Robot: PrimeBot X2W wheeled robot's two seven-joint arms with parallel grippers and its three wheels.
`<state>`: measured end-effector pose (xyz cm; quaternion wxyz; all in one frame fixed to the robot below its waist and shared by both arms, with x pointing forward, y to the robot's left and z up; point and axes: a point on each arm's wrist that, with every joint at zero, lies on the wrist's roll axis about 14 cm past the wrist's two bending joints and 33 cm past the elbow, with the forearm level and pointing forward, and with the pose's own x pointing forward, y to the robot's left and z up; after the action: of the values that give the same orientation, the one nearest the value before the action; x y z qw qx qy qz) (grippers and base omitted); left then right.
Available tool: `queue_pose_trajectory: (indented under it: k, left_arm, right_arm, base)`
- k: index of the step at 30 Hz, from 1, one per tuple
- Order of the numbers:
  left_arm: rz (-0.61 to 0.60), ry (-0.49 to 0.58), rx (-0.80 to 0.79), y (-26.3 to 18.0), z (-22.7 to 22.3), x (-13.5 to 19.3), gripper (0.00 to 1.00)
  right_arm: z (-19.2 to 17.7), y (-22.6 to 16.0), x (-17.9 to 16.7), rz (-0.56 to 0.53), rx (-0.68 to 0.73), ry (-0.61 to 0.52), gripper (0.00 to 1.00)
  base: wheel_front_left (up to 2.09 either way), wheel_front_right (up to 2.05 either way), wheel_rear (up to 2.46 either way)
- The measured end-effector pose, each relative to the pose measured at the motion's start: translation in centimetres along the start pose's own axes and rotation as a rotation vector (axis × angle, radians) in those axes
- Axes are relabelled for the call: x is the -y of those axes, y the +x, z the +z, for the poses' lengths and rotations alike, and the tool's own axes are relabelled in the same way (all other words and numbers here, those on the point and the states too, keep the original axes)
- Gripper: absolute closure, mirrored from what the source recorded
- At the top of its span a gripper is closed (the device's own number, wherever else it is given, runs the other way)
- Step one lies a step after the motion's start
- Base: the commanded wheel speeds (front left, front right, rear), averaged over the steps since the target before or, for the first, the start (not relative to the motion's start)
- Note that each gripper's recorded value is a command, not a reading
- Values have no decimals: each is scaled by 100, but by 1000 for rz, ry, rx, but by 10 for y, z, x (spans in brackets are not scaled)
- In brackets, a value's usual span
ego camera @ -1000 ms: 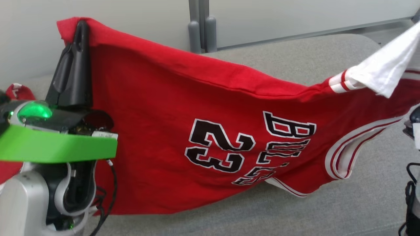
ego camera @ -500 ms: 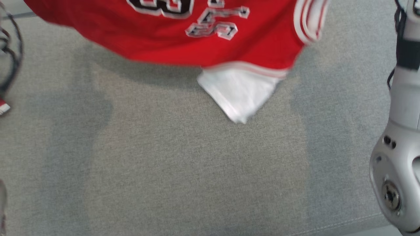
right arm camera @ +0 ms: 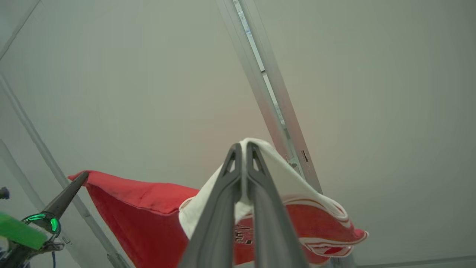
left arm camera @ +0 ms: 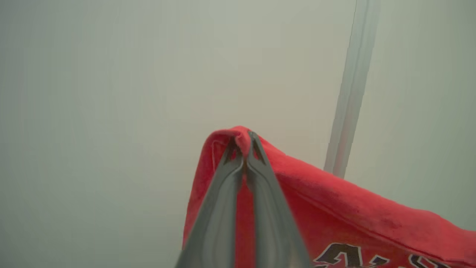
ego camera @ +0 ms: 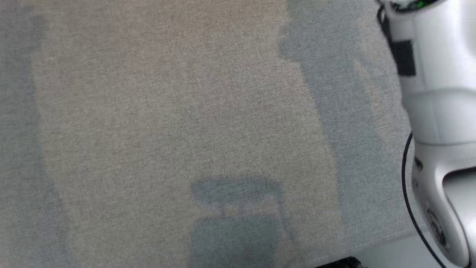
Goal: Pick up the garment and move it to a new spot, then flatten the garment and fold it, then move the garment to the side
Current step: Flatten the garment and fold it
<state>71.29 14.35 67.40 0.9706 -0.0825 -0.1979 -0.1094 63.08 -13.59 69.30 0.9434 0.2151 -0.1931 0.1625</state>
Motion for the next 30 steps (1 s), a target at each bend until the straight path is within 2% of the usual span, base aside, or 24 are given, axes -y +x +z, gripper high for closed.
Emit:
queue_pose_trajectory:
  k: [3, 6, 10, 15, 22, 30]
  left_arm:
    - [15, -63, -95, -22, -60, -8, 100]
    - [18, -117, -168, -47, -102, -6, 100]
    - [32, -158, -194, -67, -115, -9, 100]
    - [19, -186, -204, -91, -113, -2, 100]
    - [2, -228, -163, -106, -85, 9, 100]
    - [0, -315, -250, -188, -89, 30, 100]
  right_arm:
    - [-52, -31, 7, -16, -108, 29, 100]
    - [-91, -66, 12, -45, -201, 69, 100]
    - [-105, -92, 14, -67, -245, 95, 100]
    - [-96, -120, 19, -109, -238, 107, 100]
    - [-65, -143, 19, -148, -195, 99, 100]
    - [-54, -208, 23, -263, -265, 114, 100]
  base:
    - [0, 0, 0]
    - [0, 0, 0]
    - [0, 0, 0]
    - [0, 0, 0]
    - [0, 0, 0]
    - [0, 0, 0]
